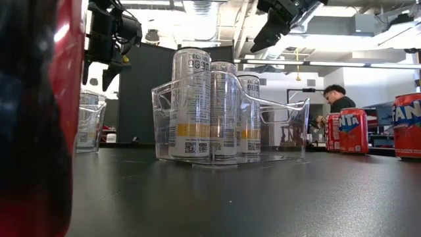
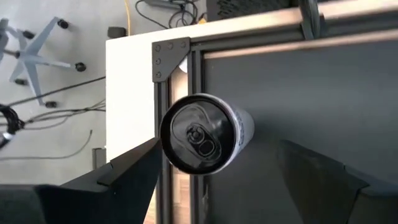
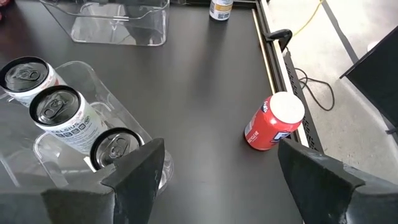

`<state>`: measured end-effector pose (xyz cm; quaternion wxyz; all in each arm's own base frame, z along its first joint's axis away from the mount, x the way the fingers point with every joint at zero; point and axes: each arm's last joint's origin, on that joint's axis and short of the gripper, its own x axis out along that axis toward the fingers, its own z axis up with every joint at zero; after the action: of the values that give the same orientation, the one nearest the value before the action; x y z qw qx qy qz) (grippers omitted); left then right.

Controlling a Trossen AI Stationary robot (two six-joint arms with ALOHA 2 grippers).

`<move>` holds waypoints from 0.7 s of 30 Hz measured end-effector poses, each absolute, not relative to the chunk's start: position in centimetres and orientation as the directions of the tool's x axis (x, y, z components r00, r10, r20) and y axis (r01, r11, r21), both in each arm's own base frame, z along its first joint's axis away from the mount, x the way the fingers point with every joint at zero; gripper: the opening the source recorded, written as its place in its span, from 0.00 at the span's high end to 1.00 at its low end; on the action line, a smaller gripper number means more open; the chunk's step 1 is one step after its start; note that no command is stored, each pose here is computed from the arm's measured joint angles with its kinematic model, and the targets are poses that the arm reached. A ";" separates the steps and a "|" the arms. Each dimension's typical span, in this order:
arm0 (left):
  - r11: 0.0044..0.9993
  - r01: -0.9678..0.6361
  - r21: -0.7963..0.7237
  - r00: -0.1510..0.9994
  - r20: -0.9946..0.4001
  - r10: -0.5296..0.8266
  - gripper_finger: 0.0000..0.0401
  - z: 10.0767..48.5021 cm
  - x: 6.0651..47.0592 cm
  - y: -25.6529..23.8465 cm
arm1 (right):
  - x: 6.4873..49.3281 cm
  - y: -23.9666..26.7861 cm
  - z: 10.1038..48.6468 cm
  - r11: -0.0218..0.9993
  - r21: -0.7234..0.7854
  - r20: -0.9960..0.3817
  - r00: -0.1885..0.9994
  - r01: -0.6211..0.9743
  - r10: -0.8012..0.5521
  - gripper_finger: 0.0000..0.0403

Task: Sort soda cans
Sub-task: Put the white soda can into the middle transparent bin

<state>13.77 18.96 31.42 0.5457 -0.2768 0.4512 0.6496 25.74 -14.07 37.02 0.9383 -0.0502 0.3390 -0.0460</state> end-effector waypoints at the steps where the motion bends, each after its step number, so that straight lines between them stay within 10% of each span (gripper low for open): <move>1: -0.024 -0.960 0.279 -0.258 -0.846 0.467 0.22 31.4 13.8 19.0 | 25.8 -14.0 37.0 0.991 -0.125 -0.631 0.766 0.050 -0.118 0.18; 21: -0.179 -0.967 0.183 -0.256 -0.675 0.692 0.22 31.9 18.6 14.0 | 25.9 -13.8 37.0 0.989 -0.143 -0.632 0.767 0.028 -0.113 0.18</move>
<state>18.61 13.96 31.90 0.5654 -0.2284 0.3010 0.7332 25.86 -13.84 37.01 0.9378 -0.0627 0.3395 -0.0376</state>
